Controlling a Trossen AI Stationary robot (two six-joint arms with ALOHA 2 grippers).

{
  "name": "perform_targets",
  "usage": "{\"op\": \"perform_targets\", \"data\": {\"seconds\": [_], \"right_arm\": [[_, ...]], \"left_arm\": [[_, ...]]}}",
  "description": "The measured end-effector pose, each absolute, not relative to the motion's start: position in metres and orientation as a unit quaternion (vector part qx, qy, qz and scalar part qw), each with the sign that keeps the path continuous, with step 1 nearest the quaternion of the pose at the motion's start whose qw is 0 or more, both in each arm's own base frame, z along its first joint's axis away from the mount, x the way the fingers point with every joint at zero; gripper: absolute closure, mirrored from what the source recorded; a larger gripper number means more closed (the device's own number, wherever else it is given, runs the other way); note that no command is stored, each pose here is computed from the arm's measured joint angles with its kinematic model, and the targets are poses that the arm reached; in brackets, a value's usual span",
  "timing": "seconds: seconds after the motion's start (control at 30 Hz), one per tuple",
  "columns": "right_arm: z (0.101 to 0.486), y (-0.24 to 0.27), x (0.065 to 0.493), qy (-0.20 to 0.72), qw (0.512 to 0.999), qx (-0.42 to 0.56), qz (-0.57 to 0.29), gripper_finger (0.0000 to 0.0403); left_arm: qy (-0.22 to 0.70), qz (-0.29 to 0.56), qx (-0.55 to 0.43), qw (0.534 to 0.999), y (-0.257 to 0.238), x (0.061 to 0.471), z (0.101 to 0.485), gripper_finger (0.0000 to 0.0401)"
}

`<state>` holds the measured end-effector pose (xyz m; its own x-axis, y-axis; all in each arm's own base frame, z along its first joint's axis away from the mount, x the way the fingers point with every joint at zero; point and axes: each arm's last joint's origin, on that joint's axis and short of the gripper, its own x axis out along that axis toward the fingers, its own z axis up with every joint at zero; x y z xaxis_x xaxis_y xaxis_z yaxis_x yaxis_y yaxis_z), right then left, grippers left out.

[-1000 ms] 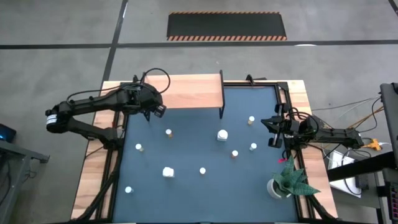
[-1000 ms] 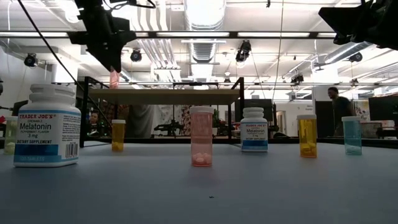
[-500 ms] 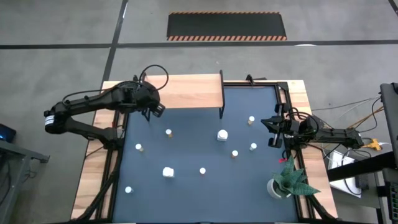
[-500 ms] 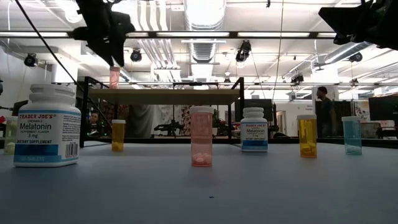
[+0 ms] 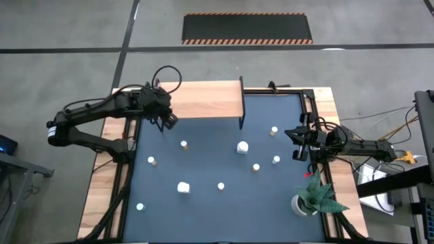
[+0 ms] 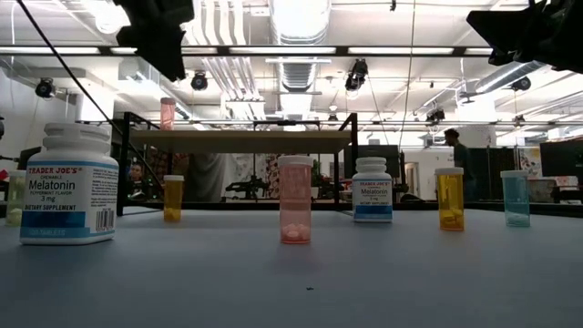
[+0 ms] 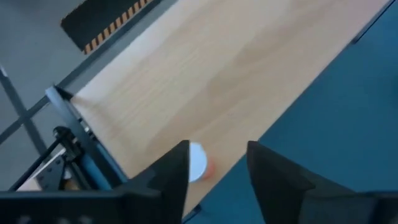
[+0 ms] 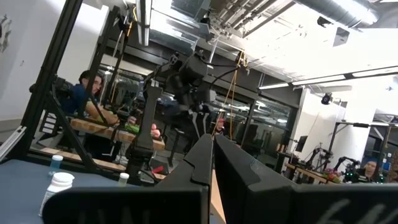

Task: Pick and place medicine bottles onto shelf by color
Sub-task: Put the top pink pill bottle on the shelf

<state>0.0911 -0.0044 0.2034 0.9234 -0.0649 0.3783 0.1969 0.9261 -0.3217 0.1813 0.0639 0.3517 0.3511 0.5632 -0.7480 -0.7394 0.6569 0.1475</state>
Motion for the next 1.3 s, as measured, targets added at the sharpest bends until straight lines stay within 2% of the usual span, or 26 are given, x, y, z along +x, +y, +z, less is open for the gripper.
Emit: {"op": "perform_targets", "data": {"seconds": [0.23,0.4,0.9,1.3], "right_arm": [[0.203,-0.004,0.091,-0.183,0.964,-0.18,-0.068,0.0394],[0.203,-0.004,0.091,-0.183,0.964,-0.18,-0.068,0.0394],[0.203,-0.004,0.091,-0.183,0.964,-0.18,-0.068,0.0394],[0.203,-0.004,0.091,-0.183,0.964,-0.18,-0.068,0.0394]], "left_arm": [[0.431,0.407,-0.106,0.799,0.065,0.177,0.347,0.0359],[0.432,0.416,-0.1,0.793,0.066,0.178,0.346,0.0397],[0.438,0.442,-0.082,0.778,0.071,0.185,0.325,0.0397],[0.437,0.463,-0.064,0.768,0.072,0.183,0.325,0.0397]]}}
